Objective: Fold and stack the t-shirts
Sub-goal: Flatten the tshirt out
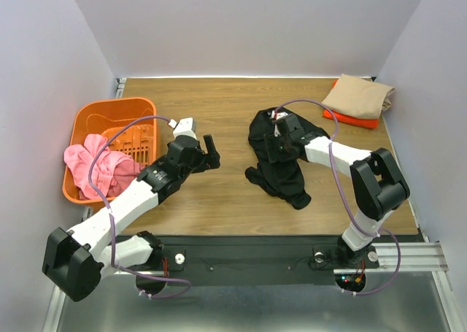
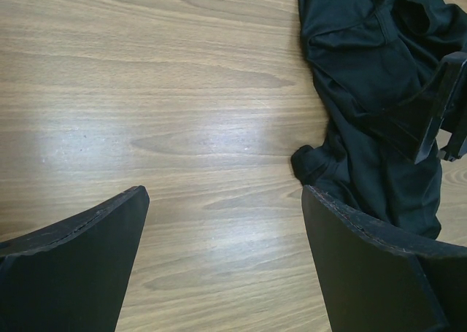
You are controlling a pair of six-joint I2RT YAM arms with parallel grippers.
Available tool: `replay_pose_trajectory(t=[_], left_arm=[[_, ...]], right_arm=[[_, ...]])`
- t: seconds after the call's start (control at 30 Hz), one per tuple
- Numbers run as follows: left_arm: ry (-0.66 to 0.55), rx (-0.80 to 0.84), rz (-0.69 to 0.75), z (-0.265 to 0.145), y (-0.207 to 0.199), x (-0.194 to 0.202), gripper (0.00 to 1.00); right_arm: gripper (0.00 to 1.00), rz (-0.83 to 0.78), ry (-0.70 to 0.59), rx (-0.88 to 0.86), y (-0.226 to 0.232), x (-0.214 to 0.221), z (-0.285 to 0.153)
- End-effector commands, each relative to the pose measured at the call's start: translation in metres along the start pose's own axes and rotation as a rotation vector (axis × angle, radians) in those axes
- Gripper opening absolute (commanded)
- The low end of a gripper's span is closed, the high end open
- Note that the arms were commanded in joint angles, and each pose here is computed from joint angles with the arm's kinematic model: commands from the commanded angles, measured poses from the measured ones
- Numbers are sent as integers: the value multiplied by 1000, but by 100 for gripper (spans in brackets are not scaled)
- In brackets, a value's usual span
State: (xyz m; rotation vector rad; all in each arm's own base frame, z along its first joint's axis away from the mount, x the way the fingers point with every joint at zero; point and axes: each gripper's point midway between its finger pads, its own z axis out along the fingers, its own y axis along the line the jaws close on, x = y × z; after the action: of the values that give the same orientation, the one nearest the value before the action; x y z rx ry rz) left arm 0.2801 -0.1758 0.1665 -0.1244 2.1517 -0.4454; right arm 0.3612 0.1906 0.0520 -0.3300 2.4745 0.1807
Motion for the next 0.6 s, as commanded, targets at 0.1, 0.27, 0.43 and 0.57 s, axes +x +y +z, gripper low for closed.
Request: replay_pose_trajectory(t=[0.1,0.27,0.43,0.57], left_arm=[[-35,13,-25,-7,-1,-4,98],[-37,18,-35,-10,0,-4,98],[-40,20,-38,-13,0,-3,98],[-39,17,-42,-14,2,-3,98]], right_arm=[[63,90,-89,-20,13,-35,0],[62,134,-78,-30,16,-33,3],[62,184,-75,-41,19,-31,1],[64,211,-115,-49,18,-42,-14]])
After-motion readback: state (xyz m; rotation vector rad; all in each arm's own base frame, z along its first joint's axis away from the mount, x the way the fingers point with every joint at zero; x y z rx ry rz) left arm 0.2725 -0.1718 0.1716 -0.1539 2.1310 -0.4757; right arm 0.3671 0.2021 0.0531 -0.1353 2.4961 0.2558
